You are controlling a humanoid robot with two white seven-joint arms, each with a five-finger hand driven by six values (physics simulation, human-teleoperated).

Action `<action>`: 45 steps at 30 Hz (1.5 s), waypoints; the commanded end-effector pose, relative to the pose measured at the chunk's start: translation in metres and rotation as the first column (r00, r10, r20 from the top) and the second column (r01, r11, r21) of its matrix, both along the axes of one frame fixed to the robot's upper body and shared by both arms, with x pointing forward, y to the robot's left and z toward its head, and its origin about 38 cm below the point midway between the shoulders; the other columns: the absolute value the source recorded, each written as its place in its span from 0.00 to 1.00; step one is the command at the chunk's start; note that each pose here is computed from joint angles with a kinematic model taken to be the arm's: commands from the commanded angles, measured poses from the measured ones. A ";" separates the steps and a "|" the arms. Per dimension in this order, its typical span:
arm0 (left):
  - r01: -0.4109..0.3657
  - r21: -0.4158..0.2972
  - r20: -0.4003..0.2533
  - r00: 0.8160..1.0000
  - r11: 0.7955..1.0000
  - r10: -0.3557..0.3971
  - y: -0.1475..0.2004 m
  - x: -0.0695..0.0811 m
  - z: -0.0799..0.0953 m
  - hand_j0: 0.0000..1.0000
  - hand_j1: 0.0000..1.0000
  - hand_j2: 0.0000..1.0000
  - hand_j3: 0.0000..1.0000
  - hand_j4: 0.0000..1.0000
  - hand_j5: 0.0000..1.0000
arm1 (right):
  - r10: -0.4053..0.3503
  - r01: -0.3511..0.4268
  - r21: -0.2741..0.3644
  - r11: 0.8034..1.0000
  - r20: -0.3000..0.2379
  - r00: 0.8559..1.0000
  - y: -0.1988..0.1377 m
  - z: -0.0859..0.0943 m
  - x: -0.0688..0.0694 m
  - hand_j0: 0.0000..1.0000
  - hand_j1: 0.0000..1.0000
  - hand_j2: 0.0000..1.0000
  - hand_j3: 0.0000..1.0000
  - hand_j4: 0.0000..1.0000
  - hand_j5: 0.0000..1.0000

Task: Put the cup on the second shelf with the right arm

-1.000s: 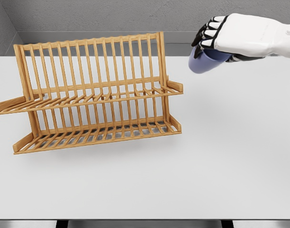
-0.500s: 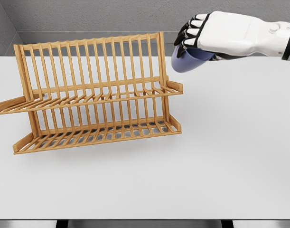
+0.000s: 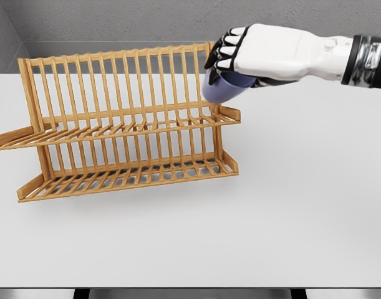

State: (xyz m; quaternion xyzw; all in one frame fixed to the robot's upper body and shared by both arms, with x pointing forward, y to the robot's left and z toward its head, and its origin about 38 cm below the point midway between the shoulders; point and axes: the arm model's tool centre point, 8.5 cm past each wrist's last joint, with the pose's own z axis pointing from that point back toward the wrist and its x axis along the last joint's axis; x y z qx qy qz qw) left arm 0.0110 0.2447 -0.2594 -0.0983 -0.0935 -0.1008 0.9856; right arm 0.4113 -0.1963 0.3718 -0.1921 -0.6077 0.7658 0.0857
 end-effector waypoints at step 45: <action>-0.002 0.000 0.000 1.000 1.000 0.002 0.000 0.000 0.000 1.00 1.00 1.00 1.00 1.00 1.00 | 0.001 -0.001 0.020 1.000 0.031 1.000 -0.013 0.007 -0.003 1.00 1.00 1.00 1.00 1.00 1.00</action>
